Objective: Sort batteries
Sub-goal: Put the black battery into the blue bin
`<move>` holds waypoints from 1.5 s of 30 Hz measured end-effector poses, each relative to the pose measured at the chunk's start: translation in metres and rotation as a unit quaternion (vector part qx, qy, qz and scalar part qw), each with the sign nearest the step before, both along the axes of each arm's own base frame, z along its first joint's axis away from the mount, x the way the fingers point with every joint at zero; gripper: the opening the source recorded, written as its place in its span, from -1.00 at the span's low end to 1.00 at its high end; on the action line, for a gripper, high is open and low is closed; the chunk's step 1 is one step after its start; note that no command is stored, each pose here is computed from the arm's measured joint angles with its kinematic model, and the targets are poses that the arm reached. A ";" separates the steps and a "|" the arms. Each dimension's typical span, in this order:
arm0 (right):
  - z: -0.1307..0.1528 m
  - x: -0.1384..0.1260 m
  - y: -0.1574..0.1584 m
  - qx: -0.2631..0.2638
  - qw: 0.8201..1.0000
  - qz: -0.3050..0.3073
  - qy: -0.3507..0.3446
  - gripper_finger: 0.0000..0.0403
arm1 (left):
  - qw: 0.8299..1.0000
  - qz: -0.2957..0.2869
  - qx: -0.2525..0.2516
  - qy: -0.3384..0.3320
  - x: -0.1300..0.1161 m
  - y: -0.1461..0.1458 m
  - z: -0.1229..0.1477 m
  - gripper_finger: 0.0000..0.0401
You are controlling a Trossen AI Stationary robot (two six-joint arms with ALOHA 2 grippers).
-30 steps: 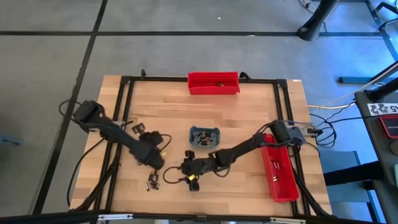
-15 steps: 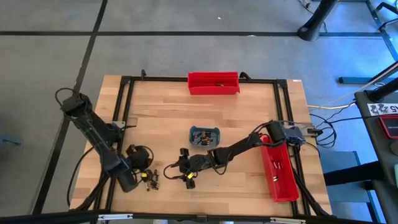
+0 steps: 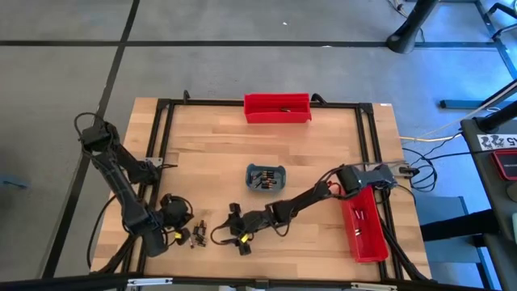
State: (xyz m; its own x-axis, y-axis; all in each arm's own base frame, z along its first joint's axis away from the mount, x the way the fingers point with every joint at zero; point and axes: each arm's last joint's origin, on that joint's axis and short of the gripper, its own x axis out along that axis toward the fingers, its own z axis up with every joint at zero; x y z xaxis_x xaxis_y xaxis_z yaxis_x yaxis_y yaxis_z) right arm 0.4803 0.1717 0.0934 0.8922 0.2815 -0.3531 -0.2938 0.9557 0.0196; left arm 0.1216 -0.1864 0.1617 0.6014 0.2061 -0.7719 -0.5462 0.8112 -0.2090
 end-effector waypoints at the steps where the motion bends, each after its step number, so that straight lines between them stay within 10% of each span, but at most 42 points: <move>1: -0.001 0.003 0.003 -0.004 1.000 0.003 -0.005 0.11 | 1.000 -0.001 -0.001 0.000 -0.002 -0.001 0.000 -0.99; 16: -0.018 0.046 0.023 -0.013 1.000 -0.023 0.011 0.11 | 0.994 0.006 -0.102 -0.029 -0.033 -0.026 -0.003 -0.99; 45: -0.007 0.035 0.063 0.007 0.993 -0.120 0.004 0.11 | 0.982 0.068 -0.142 -0.107 -0.011 -0.059 -0.064 -0.99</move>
